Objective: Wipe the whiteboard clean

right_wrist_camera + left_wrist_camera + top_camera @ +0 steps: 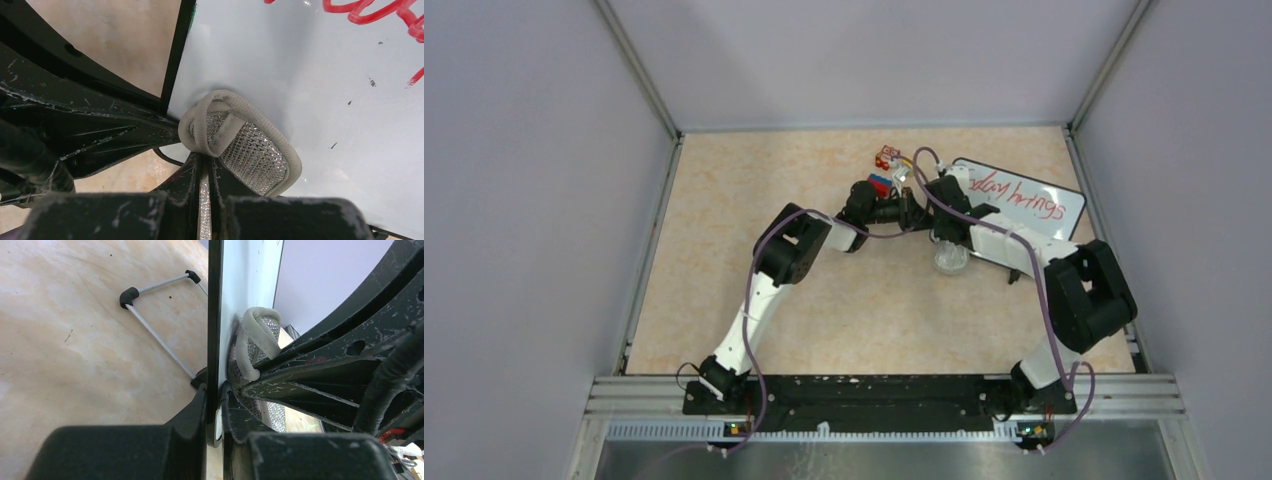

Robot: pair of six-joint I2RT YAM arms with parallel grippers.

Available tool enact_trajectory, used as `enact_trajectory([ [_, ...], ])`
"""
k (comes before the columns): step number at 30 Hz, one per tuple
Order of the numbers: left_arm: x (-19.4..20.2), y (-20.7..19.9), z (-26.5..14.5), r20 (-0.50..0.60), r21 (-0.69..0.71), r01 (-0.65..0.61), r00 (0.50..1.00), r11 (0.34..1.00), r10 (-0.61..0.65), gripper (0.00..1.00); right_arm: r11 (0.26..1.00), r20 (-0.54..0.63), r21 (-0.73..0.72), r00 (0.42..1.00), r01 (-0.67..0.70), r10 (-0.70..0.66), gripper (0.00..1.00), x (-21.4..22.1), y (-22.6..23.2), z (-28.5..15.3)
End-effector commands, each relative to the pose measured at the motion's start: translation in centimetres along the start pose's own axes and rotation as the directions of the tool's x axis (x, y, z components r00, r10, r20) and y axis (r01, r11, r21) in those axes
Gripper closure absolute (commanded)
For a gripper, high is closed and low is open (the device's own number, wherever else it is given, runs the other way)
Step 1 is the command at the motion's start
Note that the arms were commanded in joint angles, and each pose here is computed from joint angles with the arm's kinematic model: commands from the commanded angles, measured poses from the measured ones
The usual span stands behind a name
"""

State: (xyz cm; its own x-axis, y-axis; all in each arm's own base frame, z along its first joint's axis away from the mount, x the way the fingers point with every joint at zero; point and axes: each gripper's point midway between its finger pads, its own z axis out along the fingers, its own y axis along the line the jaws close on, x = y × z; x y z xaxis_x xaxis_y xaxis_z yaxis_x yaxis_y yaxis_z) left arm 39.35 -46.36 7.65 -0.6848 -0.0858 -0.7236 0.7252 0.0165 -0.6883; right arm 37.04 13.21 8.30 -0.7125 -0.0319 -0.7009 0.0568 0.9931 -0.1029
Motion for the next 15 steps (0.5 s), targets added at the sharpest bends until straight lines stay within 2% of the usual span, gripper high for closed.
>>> enact_trajectory([
  [1,1.6,2.7,-0.4,-0.01,-0.077,0.028,1.0,0.997,-0.029,1.0,0.999,0.011,0.014,0.999,-0.035,0.034,1.0,-0.5,-1.4,-0.1],
  [8,1.6,2.8,-0.4,-0.009,-0.079,0.028,1.0,0.997,-0.029,1.0,0.977,-0.009,0.138,0.986,-0.165,0.168,1.0,2.5,-9.9,-1.2],
  [11,1.5,2.7,-0.4,-0.008,-0.078,0.028,1.0,0.997,-0.028,1.0,0.975,-0.009,0.151,0.986,-0.166,0.169,1.0,2.7,-10.4,-1.3],
  [15,1.6,2.7,-0.4,-0.009,-0.079,0.029,1.0,0.996,-0.03,1.0,0.987,-0.013,0.063,0.989,-0.147,0.148,1.0,1.4,-7.7,-0.9],
])
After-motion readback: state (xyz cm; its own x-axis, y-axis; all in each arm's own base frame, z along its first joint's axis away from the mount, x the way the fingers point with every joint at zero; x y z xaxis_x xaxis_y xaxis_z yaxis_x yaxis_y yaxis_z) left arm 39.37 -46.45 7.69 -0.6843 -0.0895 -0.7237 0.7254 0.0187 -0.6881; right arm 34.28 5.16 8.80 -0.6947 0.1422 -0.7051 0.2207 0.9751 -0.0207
